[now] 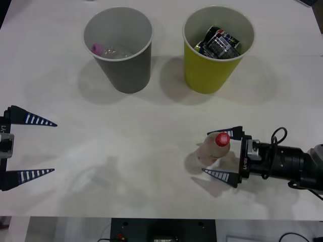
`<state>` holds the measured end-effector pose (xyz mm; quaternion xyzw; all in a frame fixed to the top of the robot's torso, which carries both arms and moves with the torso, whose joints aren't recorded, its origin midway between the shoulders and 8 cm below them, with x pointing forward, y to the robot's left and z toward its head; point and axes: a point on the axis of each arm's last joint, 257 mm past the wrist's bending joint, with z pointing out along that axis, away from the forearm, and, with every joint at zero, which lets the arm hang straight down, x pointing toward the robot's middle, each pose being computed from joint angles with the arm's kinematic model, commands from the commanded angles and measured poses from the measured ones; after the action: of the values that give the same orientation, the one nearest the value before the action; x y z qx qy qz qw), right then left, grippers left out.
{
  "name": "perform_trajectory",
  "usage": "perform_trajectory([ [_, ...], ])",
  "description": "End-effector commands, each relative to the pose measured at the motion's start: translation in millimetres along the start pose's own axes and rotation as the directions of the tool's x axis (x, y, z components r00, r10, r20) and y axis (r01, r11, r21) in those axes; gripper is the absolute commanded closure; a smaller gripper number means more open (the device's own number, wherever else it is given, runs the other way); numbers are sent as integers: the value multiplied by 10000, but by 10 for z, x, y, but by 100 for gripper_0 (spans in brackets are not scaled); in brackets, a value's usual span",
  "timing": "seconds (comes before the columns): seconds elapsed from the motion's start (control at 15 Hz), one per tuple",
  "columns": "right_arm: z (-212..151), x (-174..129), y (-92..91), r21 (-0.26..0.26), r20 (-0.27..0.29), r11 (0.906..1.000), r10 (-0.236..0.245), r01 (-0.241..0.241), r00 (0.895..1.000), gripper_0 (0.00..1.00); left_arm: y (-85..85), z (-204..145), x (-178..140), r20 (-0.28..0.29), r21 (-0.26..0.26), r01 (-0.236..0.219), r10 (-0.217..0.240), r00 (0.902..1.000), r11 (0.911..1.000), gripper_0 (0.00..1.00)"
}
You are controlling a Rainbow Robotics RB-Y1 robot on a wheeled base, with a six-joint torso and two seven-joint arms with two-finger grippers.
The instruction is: Put the can into the green bin and the plastic bottle into the gray bin
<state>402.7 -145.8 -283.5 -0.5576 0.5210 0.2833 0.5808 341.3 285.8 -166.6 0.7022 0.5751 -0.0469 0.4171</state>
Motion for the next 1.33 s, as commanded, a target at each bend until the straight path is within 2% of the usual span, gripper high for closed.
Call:
perform_trajectory([
  [0.07,9,0,4,-14,-6,10000,-45,45,10000,33,0,0,0,0,0,0,0,10000,10000,2],
  [0.13,4,8,9,-27,-26,10000,-48,47,10000,75,0,0,0,0,0,0,0,10000,10000,2],
  [0.2,10,10,4,0,-28,10000,-43,43,10000,100,0,0,0,0,0,0,0,10000,10000,2],
  [0.8,38,-35,7,-80,18,10000,-34,34,10000,100,0,0,0,0,0,0,0,10000,10000,2],
  [0.93,78,-105,5,-441,-264,9990,-99,87,9996,100,0,0,0,0,0,0,0,10000,10000,2],
  [1.07,54,-174,-49,-623,-844,9979,-240,188,9961,100,0,0,0,0,0,0,0,10000,10000,2],
  [1.33,12,-222,-128,-657,-1828,9978,-7,-115,9832,100,0,0,0,0,0,0,0,10000,10000,2],
])
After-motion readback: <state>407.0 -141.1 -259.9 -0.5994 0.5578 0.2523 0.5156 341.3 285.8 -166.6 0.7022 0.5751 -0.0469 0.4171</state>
